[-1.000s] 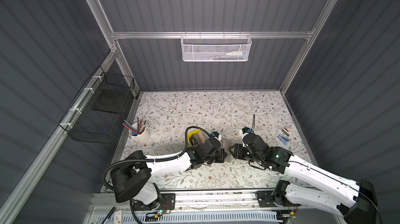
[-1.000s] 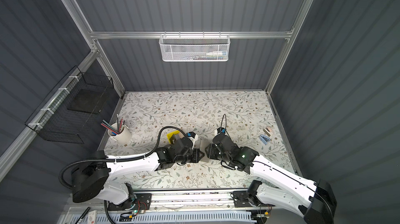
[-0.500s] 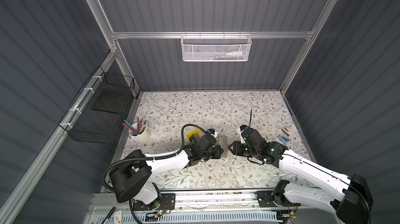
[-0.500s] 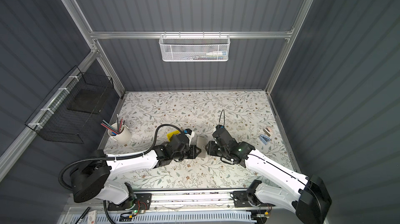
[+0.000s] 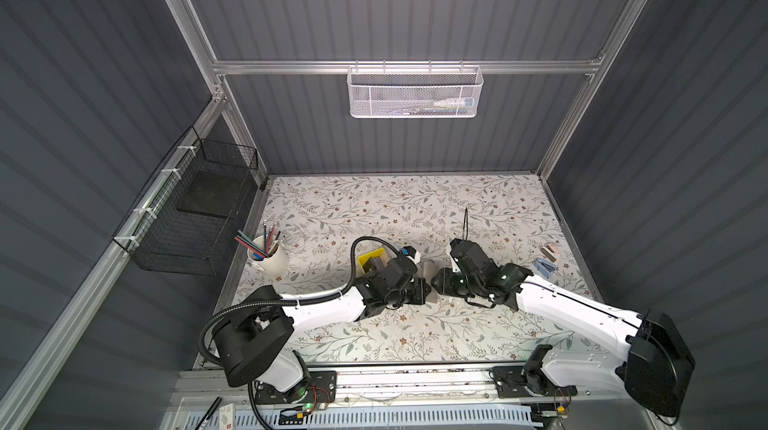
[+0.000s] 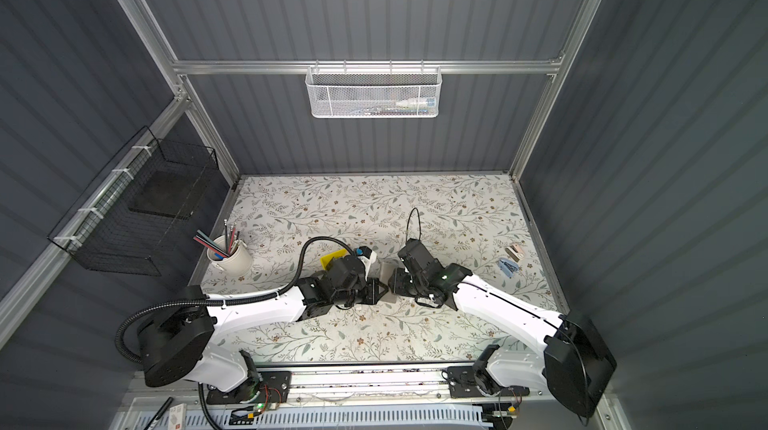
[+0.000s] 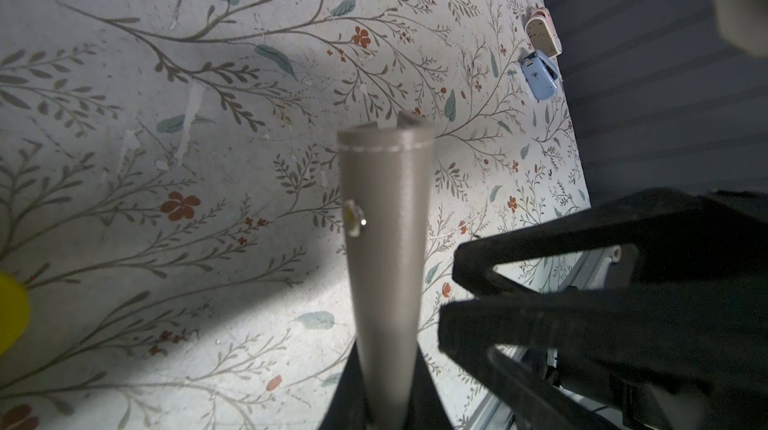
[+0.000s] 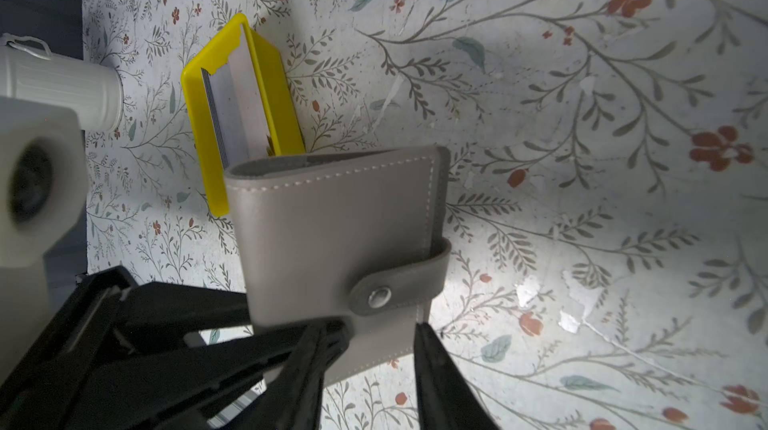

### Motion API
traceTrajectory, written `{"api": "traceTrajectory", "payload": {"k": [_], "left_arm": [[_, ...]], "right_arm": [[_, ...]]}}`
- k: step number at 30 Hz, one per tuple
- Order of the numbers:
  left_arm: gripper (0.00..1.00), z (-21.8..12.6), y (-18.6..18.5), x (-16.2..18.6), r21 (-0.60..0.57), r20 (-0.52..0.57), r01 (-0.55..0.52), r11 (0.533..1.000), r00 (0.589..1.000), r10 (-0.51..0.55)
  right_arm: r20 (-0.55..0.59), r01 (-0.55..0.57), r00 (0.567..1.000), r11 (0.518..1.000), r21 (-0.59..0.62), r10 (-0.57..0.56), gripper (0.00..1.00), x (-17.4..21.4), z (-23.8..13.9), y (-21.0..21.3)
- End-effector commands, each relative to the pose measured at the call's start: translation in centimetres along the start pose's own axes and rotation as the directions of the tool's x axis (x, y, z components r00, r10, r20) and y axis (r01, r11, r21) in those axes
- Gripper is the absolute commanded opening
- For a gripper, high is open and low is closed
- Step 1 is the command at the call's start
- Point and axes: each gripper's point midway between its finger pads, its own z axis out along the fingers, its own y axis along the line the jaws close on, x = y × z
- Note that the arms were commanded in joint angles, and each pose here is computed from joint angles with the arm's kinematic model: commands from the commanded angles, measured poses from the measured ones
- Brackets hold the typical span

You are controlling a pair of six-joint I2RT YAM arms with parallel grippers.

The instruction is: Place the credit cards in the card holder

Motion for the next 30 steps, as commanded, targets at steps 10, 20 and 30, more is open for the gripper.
{"api": "traceTrajectory", "payload": {"k": [10, 20, 30], "left_arm": [[0.13, -0.1, -0.8, -0.6, 0.03, 0.017, -0.019, 0.999, 1.0, 0.019], [0.13, 0.0, -0.4, -0.5, 0.019, 0.016, -0.019, 1.0, 1.0, 0.019], [0.13, -0.1, -0.5, -0.3, 0.034, 0.018, -0.012, 0.999, 1.0, 0.012]], "right_arm": [[-0.052, 0.006, 0.999, 0.998, 0.067, -0.002, 0.36, 0.4, 1.2, -1.0], [-0.017, 0.021, 1.0, 0.977, 0.21, -0.018, 0.33, 0.0, 0.2, -3.7], [-0.013, 0.021, 1.0, 0.989, 0.149, -0.019, 0.28, -0.2, 0.4, -2.5]]}}
